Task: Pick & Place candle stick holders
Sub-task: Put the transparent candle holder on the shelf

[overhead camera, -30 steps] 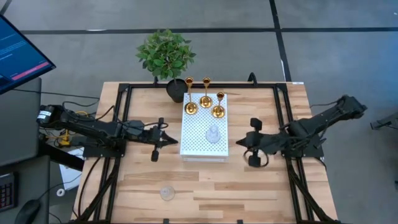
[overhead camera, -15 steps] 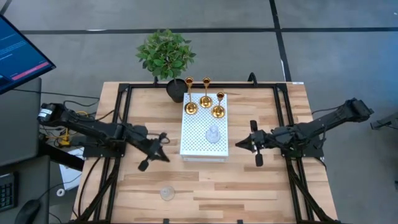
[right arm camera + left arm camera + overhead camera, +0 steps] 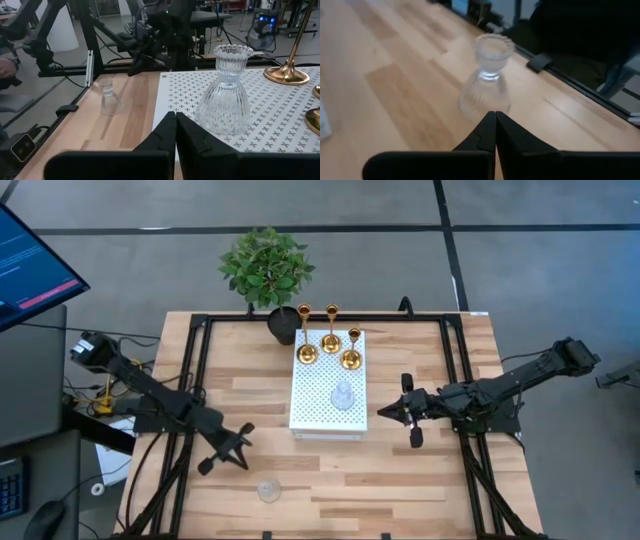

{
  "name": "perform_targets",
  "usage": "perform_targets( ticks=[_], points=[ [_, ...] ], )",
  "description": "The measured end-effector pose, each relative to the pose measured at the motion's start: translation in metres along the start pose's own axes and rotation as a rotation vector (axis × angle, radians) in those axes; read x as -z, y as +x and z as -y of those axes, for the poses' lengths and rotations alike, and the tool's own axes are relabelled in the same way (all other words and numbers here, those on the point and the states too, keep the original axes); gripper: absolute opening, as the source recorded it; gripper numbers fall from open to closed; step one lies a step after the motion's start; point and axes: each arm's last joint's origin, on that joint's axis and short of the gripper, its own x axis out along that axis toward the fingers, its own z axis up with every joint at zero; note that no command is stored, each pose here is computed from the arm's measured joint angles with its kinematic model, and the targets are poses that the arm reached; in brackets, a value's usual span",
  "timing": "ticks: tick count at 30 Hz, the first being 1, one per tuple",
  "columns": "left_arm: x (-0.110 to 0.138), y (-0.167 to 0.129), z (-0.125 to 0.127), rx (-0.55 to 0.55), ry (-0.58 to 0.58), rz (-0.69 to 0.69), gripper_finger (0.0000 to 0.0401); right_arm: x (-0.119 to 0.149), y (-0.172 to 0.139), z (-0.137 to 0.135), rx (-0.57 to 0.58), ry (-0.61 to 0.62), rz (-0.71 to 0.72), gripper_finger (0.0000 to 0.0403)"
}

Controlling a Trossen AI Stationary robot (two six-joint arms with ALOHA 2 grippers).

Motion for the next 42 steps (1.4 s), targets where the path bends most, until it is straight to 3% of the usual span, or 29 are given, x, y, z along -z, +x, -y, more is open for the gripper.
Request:
perform_targets(
  ticks=[5,11,16,22,32,42],
  points=[
    [0.014,-0.003,0.008,0.023,0.04,0.069,0.0007,-0.001,0.0,0.0,0.002,0.011,0.01,0.0],
    [0.016,-0.004,0.006,-0.027,0.044,0.093,0.0018,-0.001,0.0,0.0,0.002,0.039,0.014,0.0],
    [0.016,-0.004,0.006,-0.023,-0.031,0.09,0.0055,-0.001,0.0,0.0,0.002,0.057,0.014,0.0],
    [0.021,0.002,0.006,-0.019,-0.041,0.05,0.0109,-0.001,0.0,0.0,0.002,0.057,0.014,0.0],
    [0.024,0.018,0.002,-0.021,-0.063,0.095,0.0187,-0.001,0.0,0.0,0.0,0.057,0.013,0.0],
    [0.012,0.063,-0.01,-0.039,-0.119,0.029,0.022,-0.001,0.0,-0.001,-0.001,0.056,0.012,0.0]
  ],
)
